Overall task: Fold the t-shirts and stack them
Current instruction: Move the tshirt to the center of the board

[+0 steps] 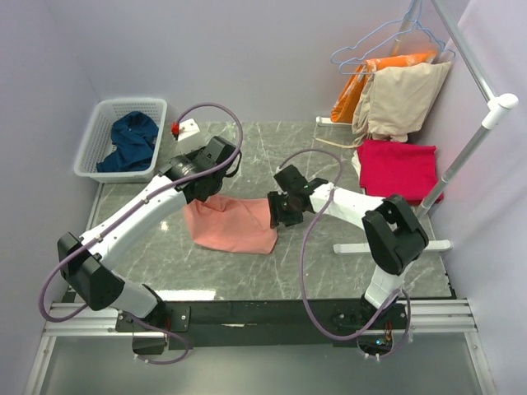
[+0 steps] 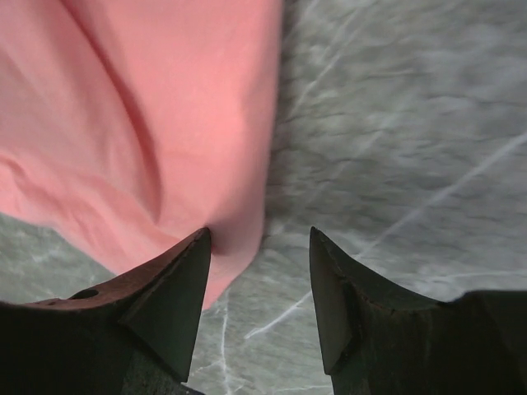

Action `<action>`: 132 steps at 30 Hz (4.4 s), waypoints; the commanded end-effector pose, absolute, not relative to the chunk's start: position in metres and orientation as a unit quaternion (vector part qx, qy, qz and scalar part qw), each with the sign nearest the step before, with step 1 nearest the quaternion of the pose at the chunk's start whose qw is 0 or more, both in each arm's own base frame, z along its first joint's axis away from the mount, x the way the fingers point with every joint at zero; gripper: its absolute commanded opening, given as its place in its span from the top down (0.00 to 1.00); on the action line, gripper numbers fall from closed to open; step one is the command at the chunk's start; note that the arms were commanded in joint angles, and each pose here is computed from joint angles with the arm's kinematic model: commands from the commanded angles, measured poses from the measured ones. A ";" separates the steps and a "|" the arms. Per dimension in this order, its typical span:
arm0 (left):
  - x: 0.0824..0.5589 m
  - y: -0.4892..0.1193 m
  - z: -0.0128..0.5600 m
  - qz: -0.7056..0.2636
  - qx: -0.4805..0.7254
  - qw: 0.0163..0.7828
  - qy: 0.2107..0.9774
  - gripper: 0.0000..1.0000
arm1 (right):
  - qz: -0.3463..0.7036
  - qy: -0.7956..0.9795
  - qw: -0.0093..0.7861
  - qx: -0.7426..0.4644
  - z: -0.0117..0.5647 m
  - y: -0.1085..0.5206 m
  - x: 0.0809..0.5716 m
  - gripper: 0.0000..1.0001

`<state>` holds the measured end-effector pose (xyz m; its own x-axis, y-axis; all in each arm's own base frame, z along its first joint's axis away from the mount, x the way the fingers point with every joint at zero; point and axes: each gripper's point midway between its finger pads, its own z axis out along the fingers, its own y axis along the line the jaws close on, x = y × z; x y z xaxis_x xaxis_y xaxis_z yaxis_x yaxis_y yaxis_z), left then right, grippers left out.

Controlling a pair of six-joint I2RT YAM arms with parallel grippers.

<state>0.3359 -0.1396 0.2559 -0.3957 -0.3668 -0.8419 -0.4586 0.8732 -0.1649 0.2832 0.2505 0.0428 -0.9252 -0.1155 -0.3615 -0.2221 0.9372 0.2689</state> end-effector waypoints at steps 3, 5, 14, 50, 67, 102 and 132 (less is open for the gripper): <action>0.343 -0.117 0.266 0.051 -0.285 0.501 0.816 0.99 | 0.178 0.963 0.174 -0.106 0.050 0.280 0.286 0.43; 0.341 -0.114 0.264 0.047 -0.285 0.498 0.818 0.99 | 0.179 0.964 0.165 -0.110 0.043 0.284 0.284 0.44; 0.339 -0.085 0.271 0.051 -0.305 0.501 0.808 0.99 | 0.173 0.964 0.160 -0.121 0.045 0.298 0.287 1.00; 0.307 -0.076 0.243 -0.048 -0.287 0.450 0.845 0.01 | 0.022 0.847 0.526 0.076 0.301 0.139 0.333 0.83; 0.308 -0.134 0.150 -0.077 -0.182 0.286 0.938 0.00 | 0.013 0.905 0.412 0.108 0.178 0.142 0.404 1.00; 0.315 -0.154 0.048 -0.027 -0.212 0.178 0.961 0.99 | -0.002 0.912 0.390 0.130 0.171 0.127 0.414 1.00; 0.450 -0.018 0.144 0.127 -0.297 0.342 0.883 0.11 | -0.071 0.886 0.382 0.251 0.159 0.055 0.467 0.76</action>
